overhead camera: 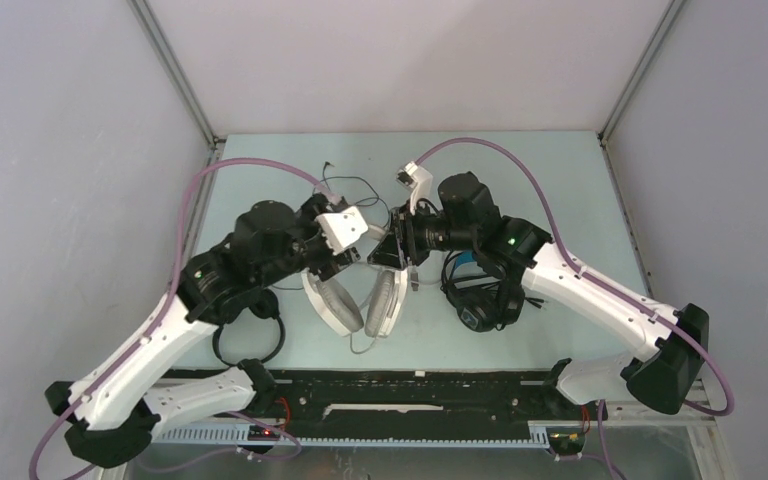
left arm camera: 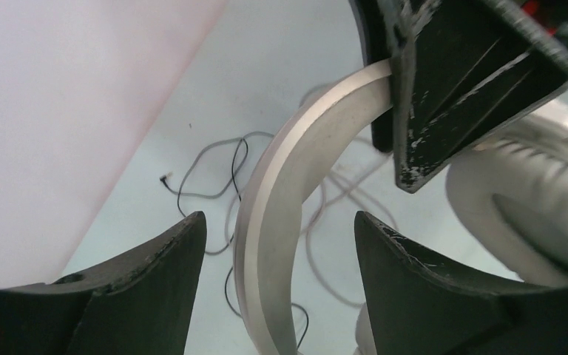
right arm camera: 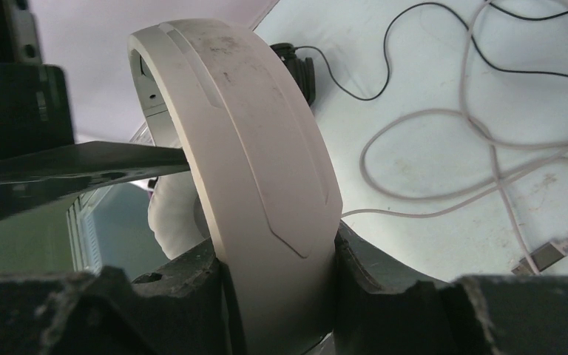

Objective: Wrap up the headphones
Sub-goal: Pick up the headphones from the center of the board.

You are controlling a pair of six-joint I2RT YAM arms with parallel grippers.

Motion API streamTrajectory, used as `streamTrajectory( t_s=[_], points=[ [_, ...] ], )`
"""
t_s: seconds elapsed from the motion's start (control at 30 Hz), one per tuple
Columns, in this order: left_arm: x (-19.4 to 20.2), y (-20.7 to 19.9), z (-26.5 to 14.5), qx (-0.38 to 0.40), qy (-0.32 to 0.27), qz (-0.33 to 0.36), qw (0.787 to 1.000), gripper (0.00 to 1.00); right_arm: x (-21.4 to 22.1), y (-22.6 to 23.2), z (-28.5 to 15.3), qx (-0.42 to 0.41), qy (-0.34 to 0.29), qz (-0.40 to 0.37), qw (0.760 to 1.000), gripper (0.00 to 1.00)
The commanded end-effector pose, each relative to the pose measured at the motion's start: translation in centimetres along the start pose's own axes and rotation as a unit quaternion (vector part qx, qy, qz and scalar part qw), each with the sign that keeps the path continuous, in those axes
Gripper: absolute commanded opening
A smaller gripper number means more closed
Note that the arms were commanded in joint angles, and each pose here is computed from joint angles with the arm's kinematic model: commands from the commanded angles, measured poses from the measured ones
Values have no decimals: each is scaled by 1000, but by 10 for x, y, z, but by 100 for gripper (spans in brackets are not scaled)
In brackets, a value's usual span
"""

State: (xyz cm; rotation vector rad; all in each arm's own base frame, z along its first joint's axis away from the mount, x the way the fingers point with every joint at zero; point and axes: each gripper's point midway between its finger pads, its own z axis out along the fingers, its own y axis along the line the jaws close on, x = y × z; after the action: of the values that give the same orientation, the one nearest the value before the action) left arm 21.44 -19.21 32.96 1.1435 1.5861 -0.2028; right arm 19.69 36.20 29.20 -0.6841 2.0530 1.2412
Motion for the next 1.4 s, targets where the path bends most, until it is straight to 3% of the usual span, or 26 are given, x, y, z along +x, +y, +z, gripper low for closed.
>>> streamTrajectory(
  t_s=[0.0,0.27,0.57,0.7,1.03,1.23,1.37],
  points=[
    [4,12,0,-23,38,45,998,72,-15,32,-14,-54,-21,-6,998,0],
    [0,12,7,-32,42,66,996,64,-9,33,-10,-52,-10,-5,999,0],
    [-14,4,3,-18,3,87,996,64,-7,30,-5,-51,-5,1,999,0],
    [-17,-1,0,-6,-11,91,996,69,-6,29,-3,-52,-1,3,999,0],
    [-10,-6,5,7,4,107,994,64,-6,27,-1,-55,0,6,998,0],
    [-13,-13,11,23,-4,112,993,50,-5,27,1,-57,3,8,998,0],
    [-12,-18,15,32,-4,110,993,23,-5,23,2,-52,5,14,999,3]
  ],
)
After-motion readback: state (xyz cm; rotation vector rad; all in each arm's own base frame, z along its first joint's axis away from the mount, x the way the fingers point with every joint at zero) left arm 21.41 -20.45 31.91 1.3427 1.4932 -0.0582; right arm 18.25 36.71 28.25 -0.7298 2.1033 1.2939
